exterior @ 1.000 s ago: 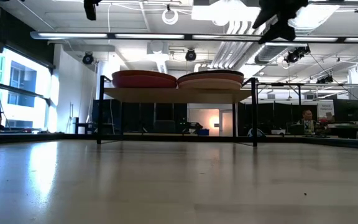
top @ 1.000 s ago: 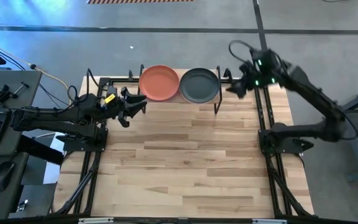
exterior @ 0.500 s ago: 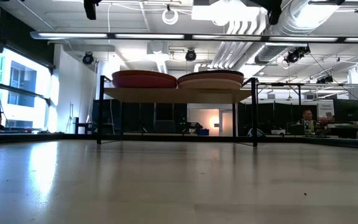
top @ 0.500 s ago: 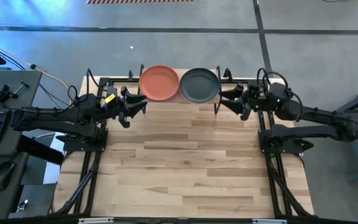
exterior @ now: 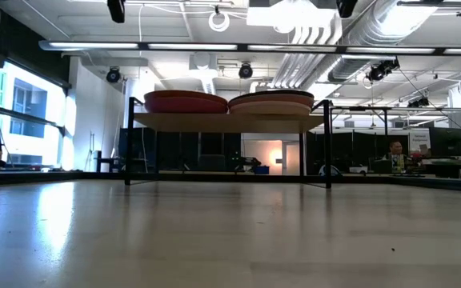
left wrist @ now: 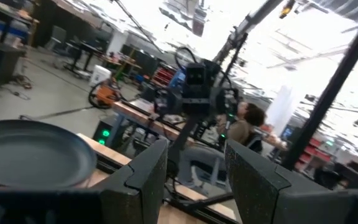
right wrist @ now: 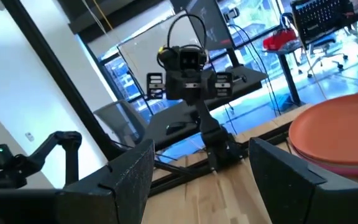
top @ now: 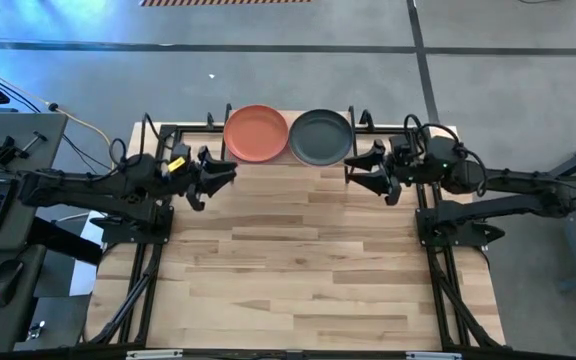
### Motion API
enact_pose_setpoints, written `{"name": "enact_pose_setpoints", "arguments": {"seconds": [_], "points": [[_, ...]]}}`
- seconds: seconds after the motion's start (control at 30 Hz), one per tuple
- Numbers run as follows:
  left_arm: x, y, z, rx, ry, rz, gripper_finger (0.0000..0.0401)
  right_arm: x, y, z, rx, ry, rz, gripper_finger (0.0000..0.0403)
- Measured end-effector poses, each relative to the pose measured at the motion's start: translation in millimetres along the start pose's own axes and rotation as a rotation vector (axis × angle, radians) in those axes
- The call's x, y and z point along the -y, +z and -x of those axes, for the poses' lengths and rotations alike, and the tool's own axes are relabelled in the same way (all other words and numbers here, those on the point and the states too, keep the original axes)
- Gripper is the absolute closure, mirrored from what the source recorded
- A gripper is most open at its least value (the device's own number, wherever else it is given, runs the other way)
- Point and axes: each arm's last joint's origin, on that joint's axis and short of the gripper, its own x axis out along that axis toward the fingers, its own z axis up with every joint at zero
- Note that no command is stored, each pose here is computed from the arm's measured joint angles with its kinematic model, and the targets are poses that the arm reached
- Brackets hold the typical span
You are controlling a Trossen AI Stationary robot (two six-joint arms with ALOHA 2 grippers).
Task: Place and stack plates onto a shelf
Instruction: Return to Home Position
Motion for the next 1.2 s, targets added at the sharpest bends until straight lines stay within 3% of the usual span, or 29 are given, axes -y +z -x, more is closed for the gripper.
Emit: {"name": "enact_pose_setpoints", "arguments": {"seconds": [0.37, 0.93, 1.2], "points": [[15.1, -5.2, 4.0, -0.015, -0.055, -0.066, 0.0249, -1.6, 3.2, 0.6, -0.019, -0.01, 0.049, 0.016], [2.6, 5.3, 5.6, -0.001, -0.089, -0.129, 0.0249, -1.6, 3.3, 0.6, -0.019, -0.011, 0.075, 0.016], [-4.3, 13.1, 31.5, -0.03, 0.021, -0.132, 0.0249, -1.5, 3.3, 0.6, -0.017, -0.014, 0.048, 0.016]]}}
